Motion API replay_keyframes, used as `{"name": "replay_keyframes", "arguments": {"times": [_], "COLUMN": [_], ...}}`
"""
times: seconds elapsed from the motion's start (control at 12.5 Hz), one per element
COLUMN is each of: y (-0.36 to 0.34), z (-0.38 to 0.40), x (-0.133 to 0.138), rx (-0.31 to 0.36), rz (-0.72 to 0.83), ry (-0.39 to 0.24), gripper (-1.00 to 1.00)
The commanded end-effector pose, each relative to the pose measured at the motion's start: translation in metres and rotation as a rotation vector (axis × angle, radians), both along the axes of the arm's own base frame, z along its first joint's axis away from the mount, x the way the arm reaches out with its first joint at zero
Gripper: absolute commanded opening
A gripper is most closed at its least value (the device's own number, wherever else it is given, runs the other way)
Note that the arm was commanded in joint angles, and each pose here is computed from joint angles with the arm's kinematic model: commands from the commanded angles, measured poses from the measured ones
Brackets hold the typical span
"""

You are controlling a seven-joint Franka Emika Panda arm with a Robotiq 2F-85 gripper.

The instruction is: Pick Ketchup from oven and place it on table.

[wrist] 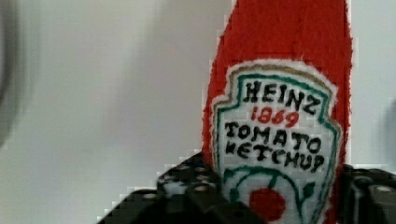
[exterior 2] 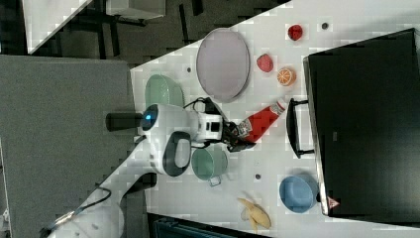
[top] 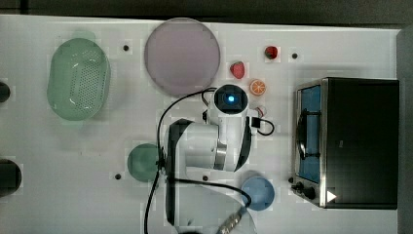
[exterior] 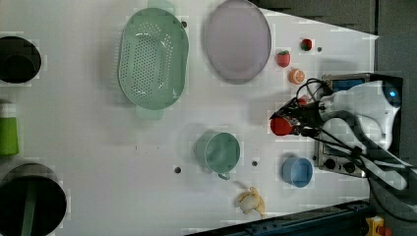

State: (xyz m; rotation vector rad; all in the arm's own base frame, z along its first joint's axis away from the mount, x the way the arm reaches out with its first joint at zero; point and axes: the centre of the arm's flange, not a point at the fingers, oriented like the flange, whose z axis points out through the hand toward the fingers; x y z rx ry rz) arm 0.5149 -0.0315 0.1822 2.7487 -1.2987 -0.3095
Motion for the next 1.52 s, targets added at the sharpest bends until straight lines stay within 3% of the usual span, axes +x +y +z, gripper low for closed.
{"name": "replay_keyframes", "arguments": {"times": [0.08, 0.24, 0.72, 1.04, 1.28, 1.52], "y": [0.011, 0.012, 0.016, 0.018, 0.021, 0.021], "z": [0.011, 0.015, 0.151, 0.275, 0.338, 0.376], "x": [0.014, 0.018, 0.055, 0.068, 0.075, 0.068], "rx": [-0.009, -0.007, 0.023, 0.047, 0.047, 0.054], "rz": [0.035, 0.036, 0.028, 0.041, 0.057, 0.064], "ry": [-0.101, -0.113, -0.252, -0.302, -0.319, -0.252], "gripper": [0.51, 1.00, 1.00, 1.00, 1.00, 1.00]}}
